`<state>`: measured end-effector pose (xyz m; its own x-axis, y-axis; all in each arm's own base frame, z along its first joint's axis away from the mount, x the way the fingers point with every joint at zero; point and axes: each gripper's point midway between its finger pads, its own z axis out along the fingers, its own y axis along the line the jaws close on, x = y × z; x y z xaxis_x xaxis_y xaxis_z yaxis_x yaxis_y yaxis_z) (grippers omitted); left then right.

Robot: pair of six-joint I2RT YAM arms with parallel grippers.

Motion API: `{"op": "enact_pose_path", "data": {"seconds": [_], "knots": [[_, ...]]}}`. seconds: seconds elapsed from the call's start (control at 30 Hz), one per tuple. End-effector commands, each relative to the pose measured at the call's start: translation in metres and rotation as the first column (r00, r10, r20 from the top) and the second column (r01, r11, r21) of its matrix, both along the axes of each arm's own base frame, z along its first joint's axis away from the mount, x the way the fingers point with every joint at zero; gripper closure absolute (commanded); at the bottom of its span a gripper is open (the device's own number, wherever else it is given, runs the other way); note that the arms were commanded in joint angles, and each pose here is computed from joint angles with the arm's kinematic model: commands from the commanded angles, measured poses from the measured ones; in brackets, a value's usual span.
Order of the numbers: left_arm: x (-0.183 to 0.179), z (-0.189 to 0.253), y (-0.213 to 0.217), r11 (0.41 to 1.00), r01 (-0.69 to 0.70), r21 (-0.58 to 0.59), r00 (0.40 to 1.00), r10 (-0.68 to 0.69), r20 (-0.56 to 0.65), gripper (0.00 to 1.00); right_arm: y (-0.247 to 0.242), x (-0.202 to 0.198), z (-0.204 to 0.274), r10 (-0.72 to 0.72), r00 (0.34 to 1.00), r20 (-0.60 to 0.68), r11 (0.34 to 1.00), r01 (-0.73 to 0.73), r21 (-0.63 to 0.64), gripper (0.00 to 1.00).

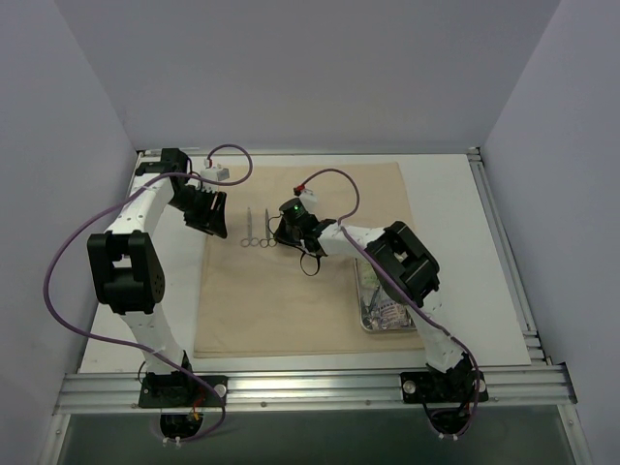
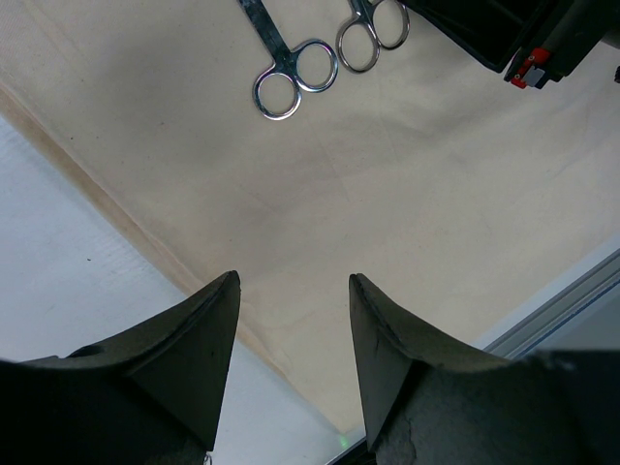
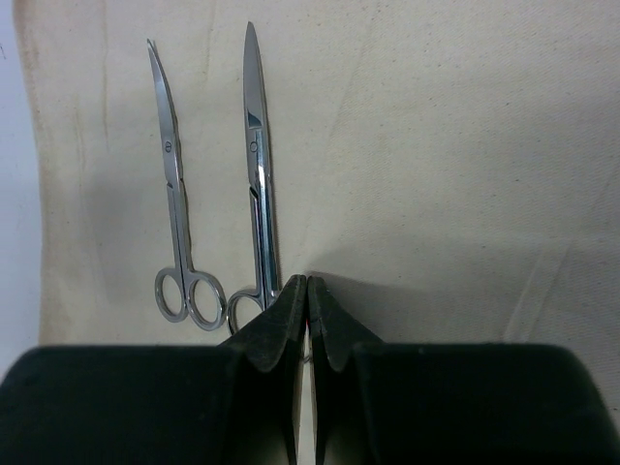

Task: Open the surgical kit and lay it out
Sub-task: Place the medical item in the surgical kit, then pick up the medical item from the container.

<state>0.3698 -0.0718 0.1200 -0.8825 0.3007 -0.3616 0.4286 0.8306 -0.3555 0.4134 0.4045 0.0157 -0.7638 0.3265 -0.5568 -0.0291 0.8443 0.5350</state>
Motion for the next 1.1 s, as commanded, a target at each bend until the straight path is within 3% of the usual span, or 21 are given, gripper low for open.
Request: {"op": "enact_pose_path", "data": {"seconds": [0.0,0.3,0.47,0.57,0.67,0.7,0.8,0.9,1.07], "knots": [[0.002,0.003,-0.003,1.0,0.011,-0.019,1.0,-0.011,0.02,0.42,0.002,-0.022,-0.002,0.028,0.998,-0.056,1.0,-0.028,-0.002,1.0],[0.002,0.005,-0.002,1.0,0.012,-0.016,1.0,-0.012,0.022,0.42,-0.007,-0.015,0.013,0.015,1.0,-0.017,0.999,-0.015,-0.05,1.0],[0.002,0.005,-0.003,1.0,0.013,-0.019,1.0,-0.012,0.022,0.42,-0.018,-0.004,0.064,0.025,0.995,0.098,0.995,-0.015,-0.102,1.0],[0.003,0.007,-0.003,1.0,0.015,-0.018,0.999,-0.015,0.028,0.42,-0.028,-0.005,0.109,0.067,0.98,0.185,0.988,-0.039,-0.151,0.94],[0.003,0.008,-0.001,1.0,0.014,-0.01,0.999,-0.013,0.033,0.42,-0.046,-0.016,0.14,0.084,0.975,0.206,0.98,-0.044,-0.193,0.79],[0.004,0.008,-0.002,1.0,0.015,-0.009,0.999,-0.014,0.036,0.42,-0.066,-0.028,0.143,0.085,0.979,0.183,0.969,-0.038,-0.246,0.72],[0.003,0.011,0.0,1.0,0.013,0.003,0.999,-0.013,0.049,0.42,-0.105,-0.057,0.138,0.073,0.991,0.108,0.943,-0.033,-0.332,0.63],[0.002,0.014,0.003,1.0,0.013,0.014,0.998,-0.014,0.064,0.42,-0.164,-0.091,0.116,-0.031,0.999,0.008,0.89,0.031,-0.456,0.68],[0.003,0.021,0.004,1.0,0.005,0.023,0.995,-0.007,0.096,0.42,-0.227,-0.148,0.084,-0.177,0.976,-0.126,0.873,0.096,-0.477,0.69]]}}
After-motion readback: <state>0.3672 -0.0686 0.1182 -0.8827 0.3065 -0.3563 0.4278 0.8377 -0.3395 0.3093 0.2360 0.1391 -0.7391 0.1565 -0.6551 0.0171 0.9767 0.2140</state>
